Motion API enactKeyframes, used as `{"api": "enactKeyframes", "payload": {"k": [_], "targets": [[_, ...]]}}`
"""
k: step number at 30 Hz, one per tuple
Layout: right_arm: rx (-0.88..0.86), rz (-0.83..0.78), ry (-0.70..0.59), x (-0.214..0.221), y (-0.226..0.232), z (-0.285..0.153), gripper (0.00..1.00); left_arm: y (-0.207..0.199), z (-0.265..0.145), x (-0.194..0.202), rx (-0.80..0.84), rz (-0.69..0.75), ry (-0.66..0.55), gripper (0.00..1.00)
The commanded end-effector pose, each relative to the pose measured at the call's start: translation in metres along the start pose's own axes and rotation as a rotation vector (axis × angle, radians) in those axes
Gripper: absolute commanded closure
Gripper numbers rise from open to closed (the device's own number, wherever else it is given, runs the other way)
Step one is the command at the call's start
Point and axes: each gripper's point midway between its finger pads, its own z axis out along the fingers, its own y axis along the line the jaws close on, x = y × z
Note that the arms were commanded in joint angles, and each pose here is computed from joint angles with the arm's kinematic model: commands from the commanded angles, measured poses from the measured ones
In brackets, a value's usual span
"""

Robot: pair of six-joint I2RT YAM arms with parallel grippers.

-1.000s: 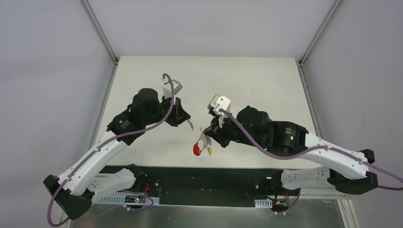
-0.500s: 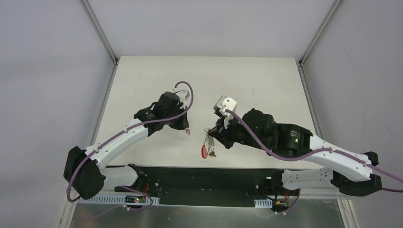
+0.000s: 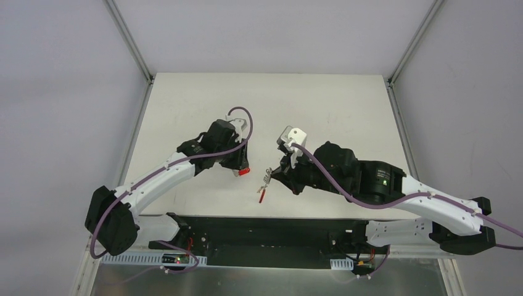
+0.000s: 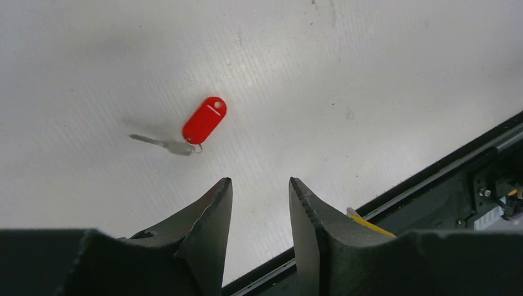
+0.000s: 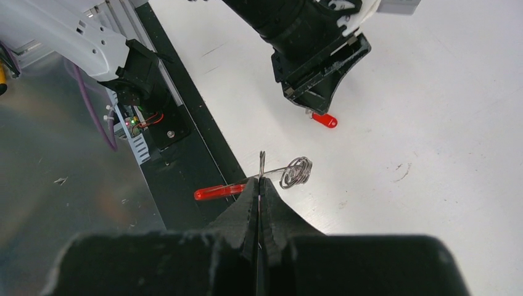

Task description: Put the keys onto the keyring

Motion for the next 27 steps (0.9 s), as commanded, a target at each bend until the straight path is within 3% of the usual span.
{"api": "enactKeyframes", "payload": {"k": [1, 8, 14, 27], "targets": [[-0.035, 0.030, -0.061, -0.023, 0.005, -0.016, 1.00, -0.033, -0.053, -0.047, 0.127, 0.060, -0.184, 0.61], [-0.091, 0.038, 0.005, -0.024, 0.013, -0.022, 1.00, -0.098, -0.156, -0.069, 0.480, 0.252, -0.375, 0.56], [-0.216, 0.060, 0.071, -0.029, 0.032, -0.029, 1.00, -0.140, -0.232, -0.061, 0.749, 0.388, -0.449, 0.53], [-0.418, 0.096, 0.107, -0.059, 0.065, -0.037, 1.00, -0.175, -0.297, -0.035, 1.078, 0.513, -0.421, 0.53]]}}
